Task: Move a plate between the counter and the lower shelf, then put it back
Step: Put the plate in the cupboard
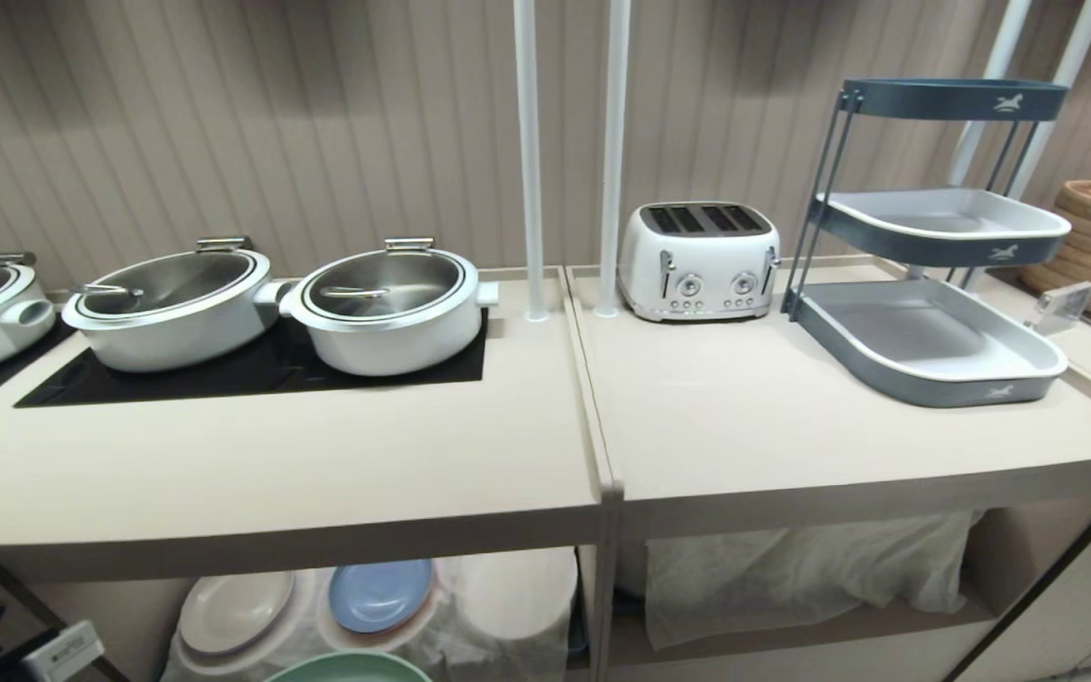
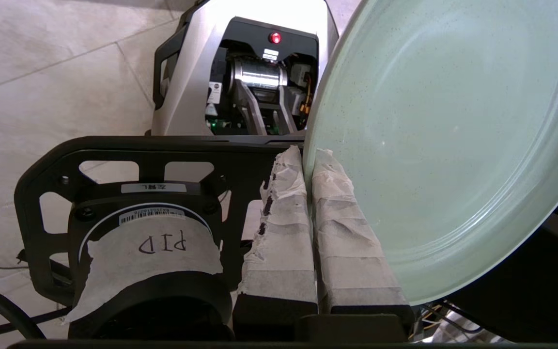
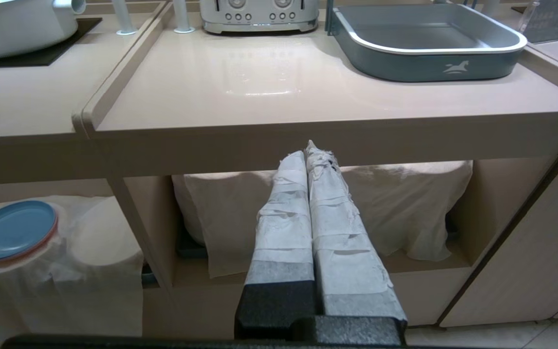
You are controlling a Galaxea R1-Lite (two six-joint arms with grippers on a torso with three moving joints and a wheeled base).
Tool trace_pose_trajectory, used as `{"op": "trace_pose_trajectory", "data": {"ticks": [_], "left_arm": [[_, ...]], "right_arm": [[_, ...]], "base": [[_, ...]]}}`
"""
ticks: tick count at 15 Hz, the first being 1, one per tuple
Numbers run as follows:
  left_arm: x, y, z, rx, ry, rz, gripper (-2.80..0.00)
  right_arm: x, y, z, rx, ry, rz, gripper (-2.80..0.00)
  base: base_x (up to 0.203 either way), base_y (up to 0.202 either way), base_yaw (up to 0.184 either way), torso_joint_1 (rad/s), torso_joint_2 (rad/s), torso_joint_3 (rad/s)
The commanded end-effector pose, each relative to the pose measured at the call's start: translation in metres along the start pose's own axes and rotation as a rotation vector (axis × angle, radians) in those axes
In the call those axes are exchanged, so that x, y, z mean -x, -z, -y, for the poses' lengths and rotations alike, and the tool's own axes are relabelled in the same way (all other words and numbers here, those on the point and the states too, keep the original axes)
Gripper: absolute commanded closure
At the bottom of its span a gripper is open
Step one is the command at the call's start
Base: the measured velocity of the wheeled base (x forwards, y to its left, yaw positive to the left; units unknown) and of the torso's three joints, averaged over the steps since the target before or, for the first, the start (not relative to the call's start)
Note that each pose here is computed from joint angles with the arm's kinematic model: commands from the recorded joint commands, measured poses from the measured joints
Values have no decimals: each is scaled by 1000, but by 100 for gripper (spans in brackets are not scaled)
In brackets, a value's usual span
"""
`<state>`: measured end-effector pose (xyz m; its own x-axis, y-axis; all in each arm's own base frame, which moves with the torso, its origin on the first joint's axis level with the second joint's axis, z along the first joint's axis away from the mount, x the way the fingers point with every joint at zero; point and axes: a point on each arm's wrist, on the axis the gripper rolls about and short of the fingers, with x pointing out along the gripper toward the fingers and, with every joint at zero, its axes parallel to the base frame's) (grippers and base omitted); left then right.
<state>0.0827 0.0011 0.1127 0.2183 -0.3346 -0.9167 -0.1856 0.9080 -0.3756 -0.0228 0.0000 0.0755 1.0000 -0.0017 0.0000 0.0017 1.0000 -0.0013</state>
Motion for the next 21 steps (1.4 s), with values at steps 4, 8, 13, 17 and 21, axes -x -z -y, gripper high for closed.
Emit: {"op": "trace_pose_trajectory", "data": {"ticks": [4,8,13,17,21], "left_arm": [[-1,1,0,4,1,-9,0],[1,-1,0,1,0,0,0],[0,1,0,4,-2,-1,0],[1,2,0,2,0,7,0],[2,2,0,2,-1,14,0]], "right_arm": [[0,0,0,0,0,0,0],[0,0,0,0,0,0,0],[0,0,0,0,0,0,0],[0,0,0,0,0,0,0],[0,0,0,0,0,0,0]], "base": [[0,-194,-1,2,3,4],[0,-134,-1,2,1,3],[0,0,0,0,0,0],[0,0,0,0,0,0],[0,0,0,0,0,0]]}}
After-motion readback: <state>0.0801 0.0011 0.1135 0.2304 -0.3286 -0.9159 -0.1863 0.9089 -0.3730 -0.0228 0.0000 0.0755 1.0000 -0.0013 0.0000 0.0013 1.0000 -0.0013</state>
